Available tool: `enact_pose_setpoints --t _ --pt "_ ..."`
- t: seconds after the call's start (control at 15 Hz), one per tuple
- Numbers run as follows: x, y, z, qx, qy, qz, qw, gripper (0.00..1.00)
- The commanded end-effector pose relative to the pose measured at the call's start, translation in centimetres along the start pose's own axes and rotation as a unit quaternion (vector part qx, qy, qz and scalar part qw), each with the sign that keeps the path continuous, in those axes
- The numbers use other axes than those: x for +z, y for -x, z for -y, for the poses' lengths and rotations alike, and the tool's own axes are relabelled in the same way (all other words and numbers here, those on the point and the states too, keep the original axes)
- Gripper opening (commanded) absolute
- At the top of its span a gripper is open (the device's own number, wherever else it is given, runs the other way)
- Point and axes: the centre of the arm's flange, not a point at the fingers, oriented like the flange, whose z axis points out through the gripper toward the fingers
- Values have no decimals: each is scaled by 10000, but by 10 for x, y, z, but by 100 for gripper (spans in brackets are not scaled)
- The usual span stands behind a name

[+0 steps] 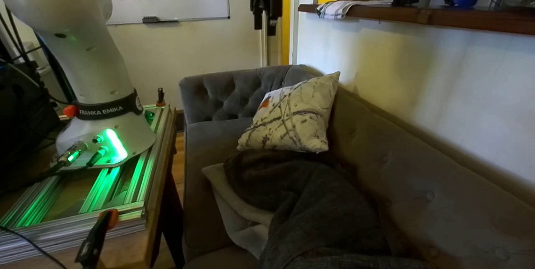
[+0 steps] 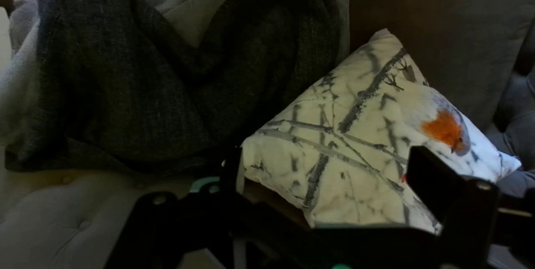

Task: Move the pillow on the sofa

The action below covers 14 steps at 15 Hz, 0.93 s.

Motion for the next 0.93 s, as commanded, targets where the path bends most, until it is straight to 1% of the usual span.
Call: enact_pose_setpoints --t 0.0,0.13,0.27,0.4,0.6,0.87 --pt "17 -32 0 -229 -28 -167 9996 100" --pt "26 -55 -2 -587 -163 -521 9968 100" --pt "39 -78 -9 -1135 -244 -810 9899 100" --pt "59 -96 -22 -1579 -424 -980 9817 100" --pt "98 -114 -31 -2182 -716 -1037 9677 100" --pt "155 -135 -15 -2818 -1321 -1010 9450 100"
